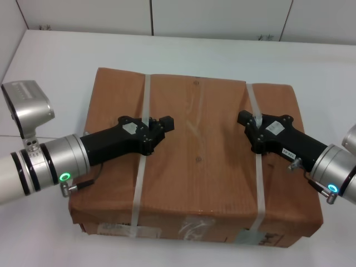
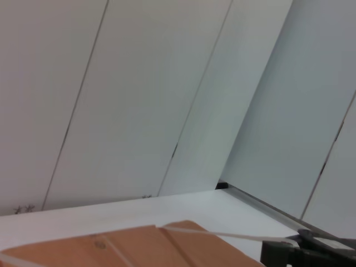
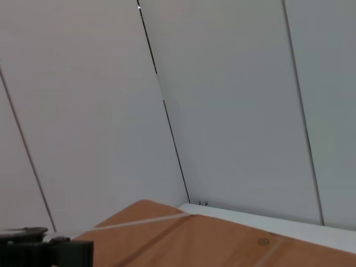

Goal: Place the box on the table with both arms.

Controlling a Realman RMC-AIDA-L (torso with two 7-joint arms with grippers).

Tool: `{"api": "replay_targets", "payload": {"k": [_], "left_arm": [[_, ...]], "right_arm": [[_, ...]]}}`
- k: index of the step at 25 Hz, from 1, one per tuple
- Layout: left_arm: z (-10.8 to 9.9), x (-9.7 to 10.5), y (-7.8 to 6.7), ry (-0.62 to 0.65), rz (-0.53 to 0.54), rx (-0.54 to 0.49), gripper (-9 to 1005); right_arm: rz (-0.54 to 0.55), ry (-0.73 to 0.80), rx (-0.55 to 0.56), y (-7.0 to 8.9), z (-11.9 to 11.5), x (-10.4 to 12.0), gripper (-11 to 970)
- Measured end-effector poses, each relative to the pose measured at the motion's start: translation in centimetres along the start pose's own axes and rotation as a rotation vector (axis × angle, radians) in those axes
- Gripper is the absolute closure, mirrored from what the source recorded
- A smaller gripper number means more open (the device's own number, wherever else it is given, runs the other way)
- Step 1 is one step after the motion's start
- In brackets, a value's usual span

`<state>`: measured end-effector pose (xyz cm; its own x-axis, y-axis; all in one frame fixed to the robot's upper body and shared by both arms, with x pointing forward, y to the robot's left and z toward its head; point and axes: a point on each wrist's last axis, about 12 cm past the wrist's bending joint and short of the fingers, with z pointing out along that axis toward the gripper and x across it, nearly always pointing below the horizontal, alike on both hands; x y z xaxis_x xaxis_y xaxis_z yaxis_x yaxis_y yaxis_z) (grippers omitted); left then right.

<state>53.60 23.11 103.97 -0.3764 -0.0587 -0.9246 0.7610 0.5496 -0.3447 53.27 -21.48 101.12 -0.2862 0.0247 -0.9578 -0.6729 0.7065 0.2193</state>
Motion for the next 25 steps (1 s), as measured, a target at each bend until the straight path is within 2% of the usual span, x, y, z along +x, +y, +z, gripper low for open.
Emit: {"api": "replay_targets", "payload": {"k": [18,25], "left_arm": [[-0.1,-0.1,0.2,-0.010,0.007,-0.010,967],[0.1,0.1,0.7,0.018,0.010,-0.052,968]], "right_arm": [[-0.006,-0.004,-0.009,0.1,0.3,-0.3,962],[-0.027,0.042,0.002,0.1,1.6,-0.4,961]]}}
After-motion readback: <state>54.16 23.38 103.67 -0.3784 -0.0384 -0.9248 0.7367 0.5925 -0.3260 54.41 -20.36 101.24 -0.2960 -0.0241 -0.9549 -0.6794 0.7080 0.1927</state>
